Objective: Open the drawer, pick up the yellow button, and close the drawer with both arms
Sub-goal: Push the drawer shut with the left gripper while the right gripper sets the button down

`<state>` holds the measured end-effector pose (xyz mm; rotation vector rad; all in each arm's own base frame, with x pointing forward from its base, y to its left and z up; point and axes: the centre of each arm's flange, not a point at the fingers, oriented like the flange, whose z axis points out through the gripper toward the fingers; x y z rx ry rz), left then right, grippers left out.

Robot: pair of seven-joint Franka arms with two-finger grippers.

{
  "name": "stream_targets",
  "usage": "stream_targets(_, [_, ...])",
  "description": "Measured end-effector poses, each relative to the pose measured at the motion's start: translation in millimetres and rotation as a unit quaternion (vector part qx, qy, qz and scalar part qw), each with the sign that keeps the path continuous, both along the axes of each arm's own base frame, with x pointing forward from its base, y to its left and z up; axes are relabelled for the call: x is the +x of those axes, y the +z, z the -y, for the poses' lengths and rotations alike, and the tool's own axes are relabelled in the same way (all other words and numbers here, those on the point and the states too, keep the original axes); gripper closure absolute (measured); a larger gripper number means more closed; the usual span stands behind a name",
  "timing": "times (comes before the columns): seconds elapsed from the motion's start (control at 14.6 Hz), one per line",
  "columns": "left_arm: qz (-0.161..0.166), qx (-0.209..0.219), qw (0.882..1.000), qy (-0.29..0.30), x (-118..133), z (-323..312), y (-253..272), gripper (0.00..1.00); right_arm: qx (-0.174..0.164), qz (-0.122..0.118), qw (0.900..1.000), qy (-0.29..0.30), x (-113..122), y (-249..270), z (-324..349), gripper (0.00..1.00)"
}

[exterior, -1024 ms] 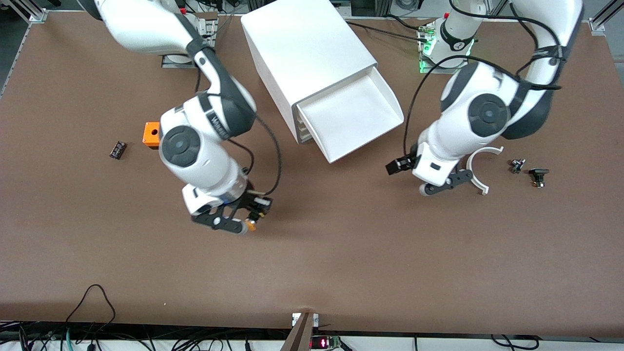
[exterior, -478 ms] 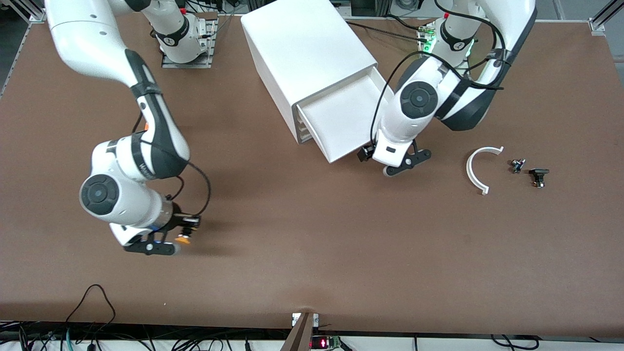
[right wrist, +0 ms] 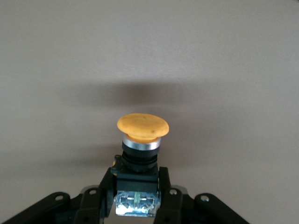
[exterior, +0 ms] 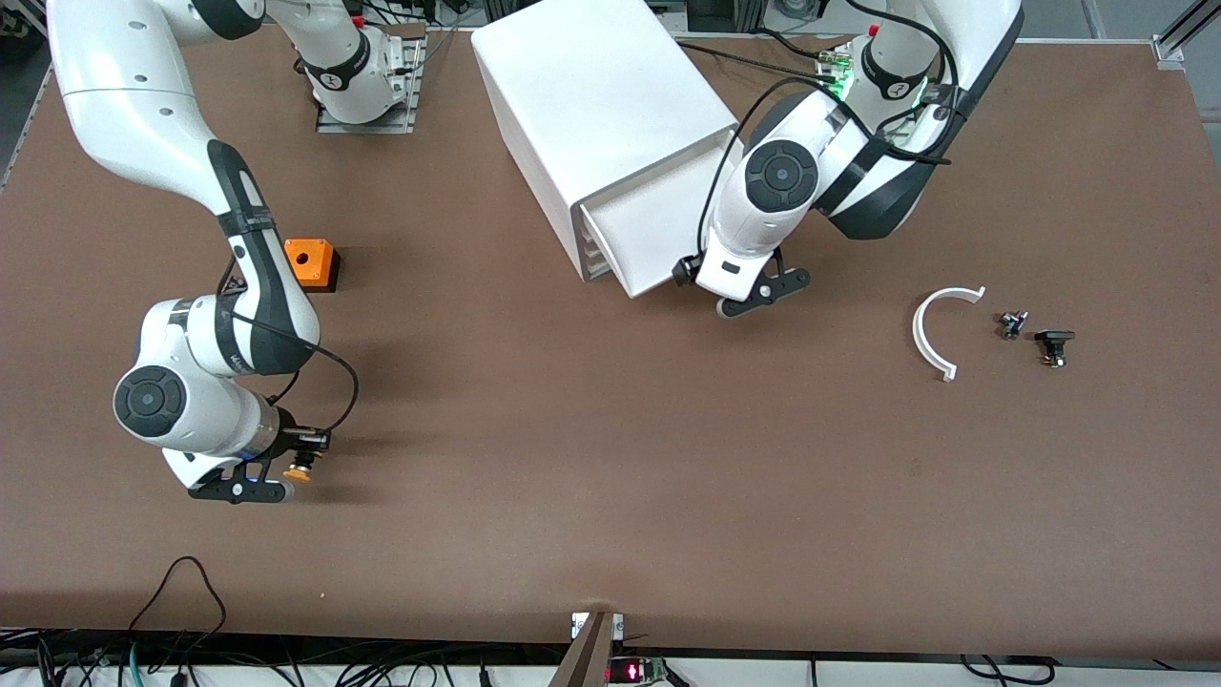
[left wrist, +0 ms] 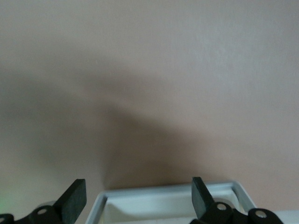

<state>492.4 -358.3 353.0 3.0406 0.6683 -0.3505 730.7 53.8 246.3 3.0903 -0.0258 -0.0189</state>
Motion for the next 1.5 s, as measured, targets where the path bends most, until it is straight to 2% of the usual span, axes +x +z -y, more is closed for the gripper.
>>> stream_targets(0.27, [-0.022, -0.006, 1.0, -0.014, -21.7, 19.8, 1.4, 0.0, 0.002, -0.006, 1.0, 0.01, -5.5, -19.2, 30.1, 0.59])
stream_targets(0.61, [-0.039, -0.015, 0.998, -0.038, -49.7, 44.3, -0.2, 0.0, 0.011, 0.005, 1.0, -0.001, -9.3, -32.9, 48.6, 0.59])
stream_targets(0.75, [-0.042, -0.015, 0.998, -0.048, -60.0, 52.5, -1.0, 0.0, 0.016, 0.007, 1.0, -0.002, -9.5, -33.4, 46.5, 0.47])
stream_targets(1.02, [-0.048, -0.014, 0.997, -0.066, -78.2, 64.4, -4.0, 0.0, 0.018, 0.019, 1.0, 0.0, -5.5, -24.4, 42.5, 0.13])
stream_targets(1.09, [-0.049, -0.013, 0.996, -0.068, -79.6, 65.2, -4.5, 0.0, 0.019, 0.025, 1.0, 0.002, -3.1, -17.0, 41.6, 0.01])
stream_targets(1.3, [-0.057, -0.013, 0.995, -0.075, -86.8, 69.5, -9.4, 0.0, 0.017, 0.049, 0.999, 0.016, 2.8, 21.3, 40.3, 0.0])
stream_targets(1.5, [-0.062, -0.015, 0.995, -0.077, -90.2, 71.7, -11.7, 0.0, 0.013, 0.06, 0.998, 0.026, 1.4, 68.1, 41.1, 0.0])
